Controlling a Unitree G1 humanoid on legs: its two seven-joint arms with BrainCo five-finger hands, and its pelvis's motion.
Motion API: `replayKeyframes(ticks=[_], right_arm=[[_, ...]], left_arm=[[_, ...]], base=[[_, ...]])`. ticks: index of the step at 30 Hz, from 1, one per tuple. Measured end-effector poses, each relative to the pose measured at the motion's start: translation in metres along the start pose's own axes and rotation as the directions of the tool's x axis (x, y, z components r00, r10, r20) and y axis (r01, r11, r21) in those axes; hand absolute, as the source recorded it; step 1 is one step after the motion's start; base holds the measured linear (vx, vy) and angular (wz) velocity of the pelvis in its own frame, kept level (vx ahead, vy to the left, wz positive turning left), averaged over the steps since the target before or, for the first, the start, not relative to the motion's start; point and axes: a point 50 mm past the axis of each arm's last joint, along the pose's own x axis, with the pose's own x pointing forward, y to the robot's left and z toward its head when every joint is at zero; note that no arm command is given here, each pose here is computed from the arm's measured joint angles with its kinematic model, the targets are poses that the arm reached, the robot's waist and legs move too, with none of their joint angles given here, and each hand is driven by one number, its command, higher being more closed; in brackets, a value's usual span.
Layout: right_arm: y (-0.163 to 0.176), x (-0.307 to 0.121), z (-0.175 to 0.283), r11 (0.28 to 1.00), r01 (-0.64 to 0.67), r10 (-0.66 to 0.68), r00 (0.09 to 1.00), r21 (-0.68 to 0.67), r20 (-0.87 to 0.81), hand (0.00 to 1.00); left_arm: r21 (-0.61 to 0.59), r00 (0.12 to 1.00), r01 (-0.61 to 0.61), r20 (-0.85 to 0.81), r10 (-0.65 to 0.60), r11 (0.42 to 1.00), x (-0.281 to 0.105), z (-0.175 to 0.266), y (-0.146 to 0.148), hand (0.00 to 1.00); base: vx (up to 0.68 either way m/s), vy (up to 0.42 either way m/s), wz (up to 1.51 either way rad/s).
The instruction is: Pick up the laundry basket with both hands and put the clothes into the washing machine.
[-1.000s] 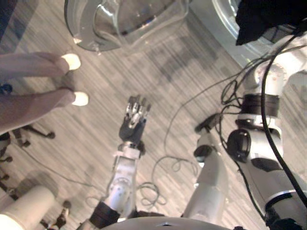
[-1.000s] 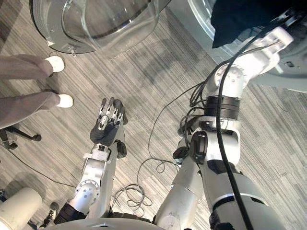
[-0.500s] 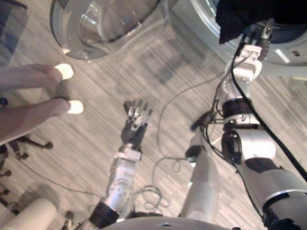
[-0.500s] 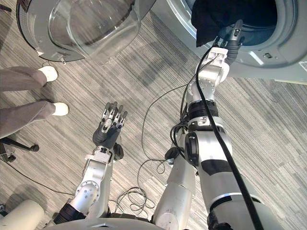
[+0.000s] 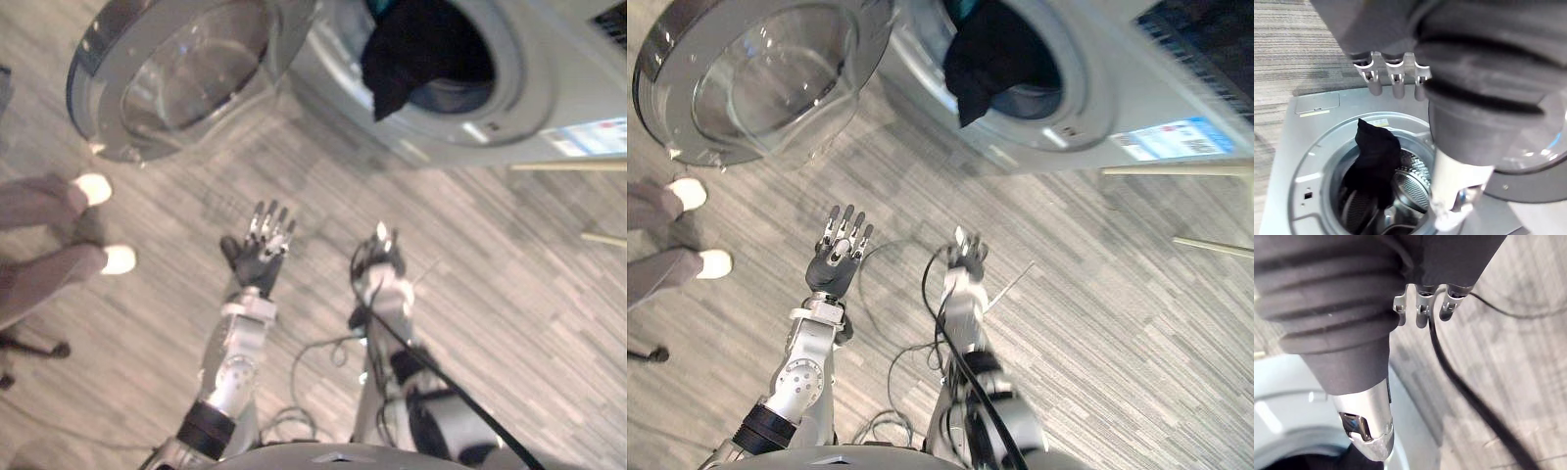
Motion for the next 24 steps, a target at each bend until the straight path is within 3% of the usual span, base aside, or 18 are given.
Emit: replayKeyframes(ticks=[6, 9, 12, 15, 19, 24], right_arm=[[-0.075, -0.055, -0.036, 0.98, 0.144, -0.164, 0.975, -0.136, -0.15, 0.0], [-0.098, -0.065, -0.031, 0.958, 0.204, -0.236, 0.961, -0.201, -0.146, 0.0], [-0.132, -0.079, -0.028, 0.898, 0.261, -0.346, 0.916, -0.353, -0.203, 0.0], [-0.14, -0.082, -0.024, 0.871, 0.267, -0.379, 0.899, -0.413, -0.217, 0.0], [-0.146, -0.088, -0.028, 0.832, 0.217, -0.391, 0.883, -0.51, -0.261, 0.0], [-0.176, -0.106, -0.002, 0.777, 0.352, -0.506, 0.842, -0.522, -0.185, 0.0]], left_arm=[[0.227, 0.989, -0.131, 0.095, 0.112, 0.965, -0.009, 0.04, 0.043, 0.0], [0.224, 0.966, -0.256, 0.095, 0.241, 0.94, -0.032, 0.039, 0.07, 0.0], [0.192, 0.908, -0.419, 0.071, 0.414, 0.887, -0.061, 0.029, 0.101, 0.0], [0.169, 0.851, -0.523, 0.042, 0.524, 0.835, -0.085, 0.025, 0.117, 0.0], [0.15, 0.795, -0.598, -0.016, 0.607, 0.787, -0.106, 0.01, 0.126, 0.0], [0.168, 0.776, -0.558, -0.243, 0.582, 0.813, -0.115, -0.047, 0.11, 0.0]], base=[[0.01, -0.047, -0.94], [0.18, 0.018, -1.19], [0.1, -0.049, -0.82], [0.07, -0.075, -0.8], [0.1, -0.215, -1.08], [0.11, 0.004, -0.97]])
